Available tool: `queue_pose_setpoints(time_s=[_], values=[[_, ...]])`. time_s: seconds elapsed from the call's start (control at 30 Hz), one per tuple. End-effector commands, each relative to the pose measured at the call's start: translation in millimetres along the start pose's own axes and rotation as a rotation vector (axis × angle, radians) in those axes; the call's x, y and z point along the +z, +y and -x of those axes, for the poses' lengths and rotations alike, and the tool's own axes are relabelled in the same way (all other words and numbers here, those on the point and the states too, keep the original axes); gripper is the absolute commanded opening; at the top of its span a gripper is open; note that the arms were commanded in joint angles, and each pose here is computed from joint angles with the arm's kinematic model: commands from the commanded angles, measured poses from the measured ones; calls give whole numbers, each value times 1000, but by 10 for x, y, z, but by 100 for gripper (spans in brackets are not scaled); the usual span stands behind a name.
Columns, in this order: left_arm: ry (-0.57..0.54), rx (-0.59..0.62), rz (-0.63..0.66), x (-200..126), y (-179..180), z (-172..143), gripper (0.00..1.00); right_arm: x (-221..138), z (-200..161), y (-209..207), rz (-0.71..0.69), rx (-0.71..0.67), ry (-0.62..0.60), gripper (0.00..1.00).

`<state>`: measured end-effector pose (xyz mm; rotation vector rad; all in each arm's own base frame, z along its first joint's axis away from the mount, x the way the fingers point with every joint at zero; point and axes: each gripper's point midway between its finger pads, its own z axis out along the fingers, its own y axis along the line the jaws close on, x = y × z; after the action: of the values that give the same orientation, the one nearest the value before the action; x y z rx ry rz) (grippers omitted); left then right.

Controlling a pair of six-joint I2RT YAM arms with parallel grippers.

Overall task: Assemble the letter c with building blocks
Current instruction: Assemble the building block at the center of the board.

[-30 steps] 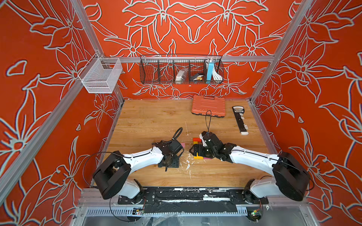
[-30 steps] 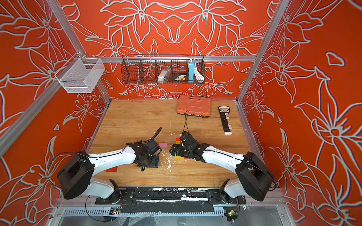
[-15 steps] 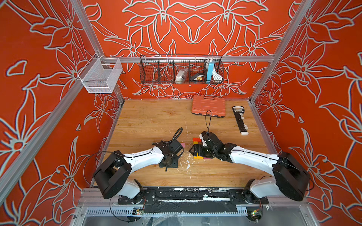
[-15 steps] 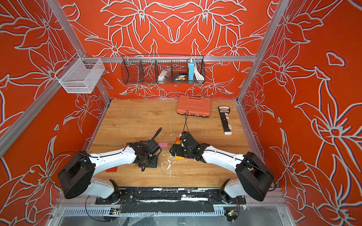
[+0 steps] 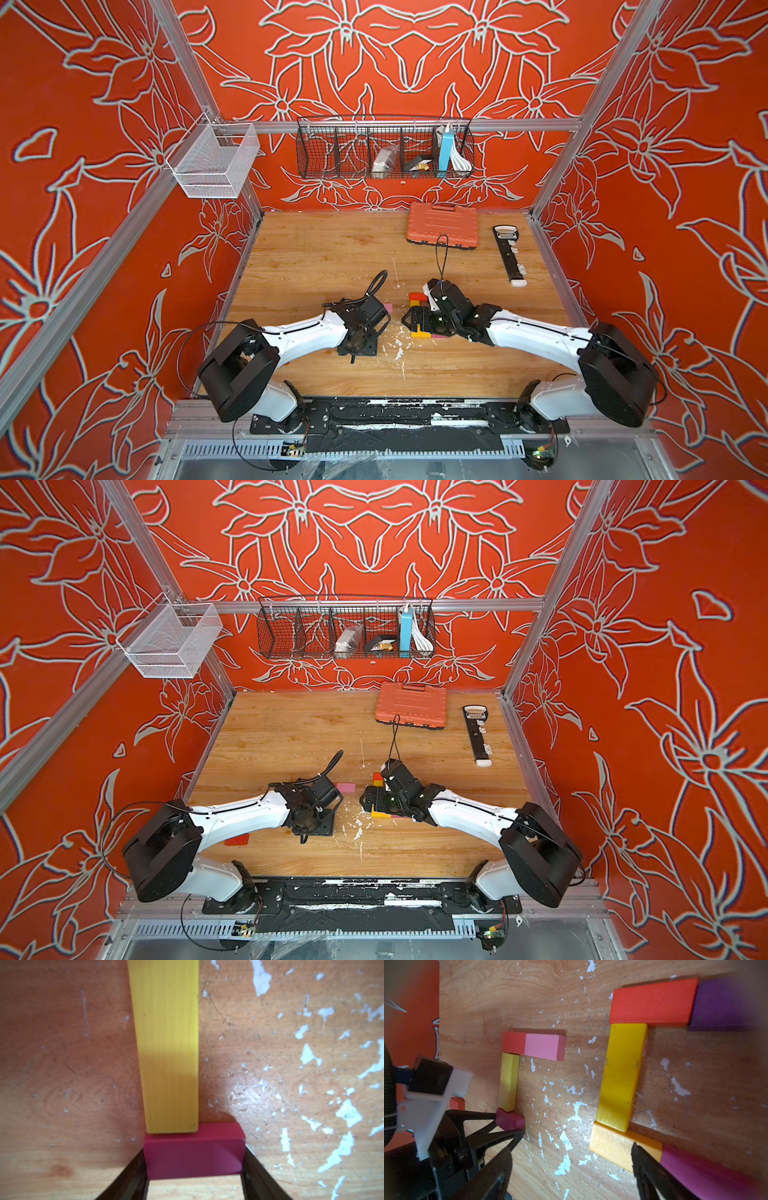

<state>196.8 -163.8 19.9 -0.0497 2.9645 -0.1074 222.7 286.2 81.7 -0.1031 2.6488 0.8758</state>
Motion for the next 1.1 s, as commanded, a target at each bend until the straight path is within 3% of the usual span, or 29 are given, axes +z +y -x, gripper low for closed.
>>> queue_pose_setpoints(time_s=[0.0, 0.8, 1.07], values=[[9, -8, 20, 33, 30, 19, 65, 1, 25, -20, -23, -12, -10, 92], [14, -8, 9, 55, -2, 65, 66, 18, 23, -29, -27, -13, -8, 92], [10, -19, -7, -41, 4, 44, 82, 12, 26, -12, -22, -15, -7, 92]])
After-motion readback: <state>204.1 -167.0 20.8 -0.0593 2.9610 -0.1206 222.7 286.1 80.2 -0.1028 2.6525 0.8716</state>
